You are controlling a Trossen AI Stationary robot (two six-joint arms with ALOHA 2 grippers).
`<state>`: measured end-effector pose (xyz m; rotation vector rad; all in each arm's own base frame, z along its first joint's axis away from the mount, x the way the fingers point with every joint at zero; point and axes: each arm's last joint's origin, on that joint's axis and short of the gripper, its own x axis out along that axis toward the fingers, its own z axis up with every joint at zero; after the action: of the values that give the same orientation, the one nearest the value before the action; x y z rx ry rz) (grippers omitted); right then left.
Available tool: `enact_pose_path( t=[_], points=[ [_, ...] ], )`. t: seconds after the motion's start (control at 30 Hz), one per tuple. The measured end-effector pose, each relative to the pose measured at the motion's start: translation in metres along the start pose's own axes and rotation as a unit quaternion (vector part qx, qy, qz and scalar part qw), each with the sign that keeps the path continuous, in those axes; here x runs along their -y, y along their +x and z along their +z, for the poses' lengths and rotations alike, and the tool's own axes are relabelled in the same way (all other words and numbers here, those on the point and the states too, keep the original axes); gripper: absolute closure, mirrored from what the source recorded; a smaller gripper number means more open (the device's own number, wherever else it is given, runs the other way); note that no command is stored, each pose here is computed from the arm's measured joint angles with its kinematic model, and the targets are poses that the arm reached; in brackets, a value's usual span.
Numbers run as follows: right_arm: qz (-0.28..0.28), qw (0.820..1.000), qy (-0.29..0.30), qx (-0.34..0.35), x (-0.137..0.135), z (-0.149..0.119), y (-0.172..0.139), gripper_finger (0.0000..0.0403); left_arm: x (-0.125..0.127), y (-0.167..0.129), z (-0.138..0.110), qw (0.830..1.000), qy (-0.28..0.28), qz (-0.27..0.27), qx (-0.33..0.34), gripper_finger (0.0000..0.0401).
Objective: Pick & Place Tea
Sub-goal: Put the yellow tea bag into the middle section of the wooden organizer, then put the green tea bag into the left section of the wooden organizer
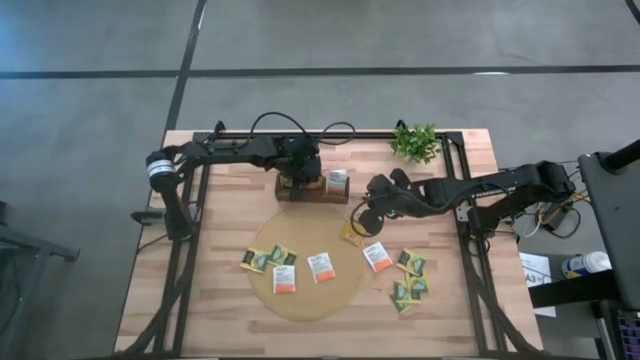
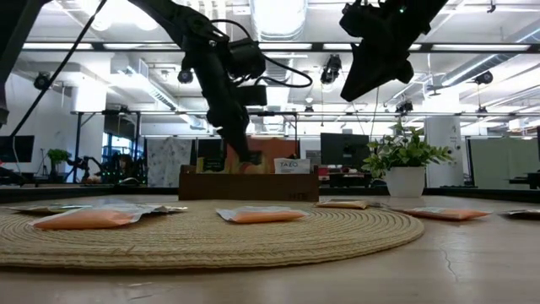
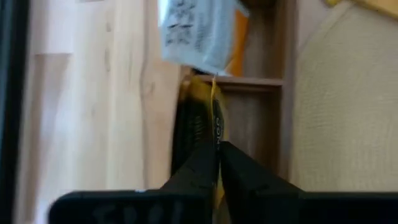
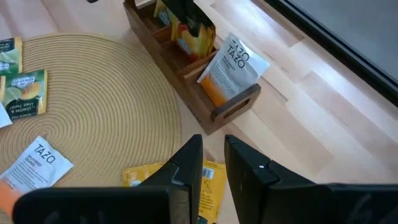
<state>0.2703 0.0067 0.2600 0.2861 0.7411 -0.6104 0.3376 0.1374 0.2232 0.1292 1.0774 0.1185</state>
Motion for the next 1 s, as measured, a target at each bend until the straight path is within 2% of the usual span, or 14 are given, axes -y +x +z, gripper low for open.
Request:
enact_pose_path(
  t=[0.17, 0.33, 0.47, 0.6, 0.7, 0.8, 0.9, 1.0],
  points=[
    [0.0, 1.0, 0.0, 0.0, 0.0, 0.0, 0.0, 0.0335, -0.002, -0.003, -0.001, 0.999, -0.001, 0.036, -0.012, 0.0341],
    [0.001, 1.0, 0.001, 0.001, 0.0, 0.0, 0.0, 0.0335, -0.002, -0.013, 0.001, 0.999, 0.0, 0.051, -0.003, 0.0333],
    [0.001, 1.0, 0.001, 0.002, 0.0, 0.0, 0.0, 0.0335, 0.0, -0.032, 0.001, 0.998, -0.009, 0.062, 0.003, 0.0333],
    [0.003, 1.0, 0.003, 0.003, 0.0, 0.0, 0.001, 0.0335, 0.009, -0.062, 0.006, 0.996, -0.029, 0.064, 0.047, 0.0333],
    [0.005, 1.0, 0.008, 0.002, 0.0, 0.0, 0.002, 0.0335, 0.019, -0.08, 0.009, 0.994, -0.054, 0.045, 0.08, 0.0332],
    [0.005, 1.0, 0.029, -0.008, 0.002, -0.001, 0.007, 0.0335, 0.032, -0.093, 0.013, 0.99, -0.081, -0.019, 0.114, 0.0332],
    [0.031, 0.996, 0.059, -0.054, 0.005, -0.003, 0.02, 0.0335, 0.049, -0.097, 0.014, 0.983, -0.1, -0.088, 0.125, 0.0332],
    [0.058, 0.99, 0.064, -0.115, 0.005, -0.011, 0.038, 0.0335, 0.069, -0.091, 0.009, 0.982, -0.102, -0.119, 0.107, 0.0332]
  ],
)
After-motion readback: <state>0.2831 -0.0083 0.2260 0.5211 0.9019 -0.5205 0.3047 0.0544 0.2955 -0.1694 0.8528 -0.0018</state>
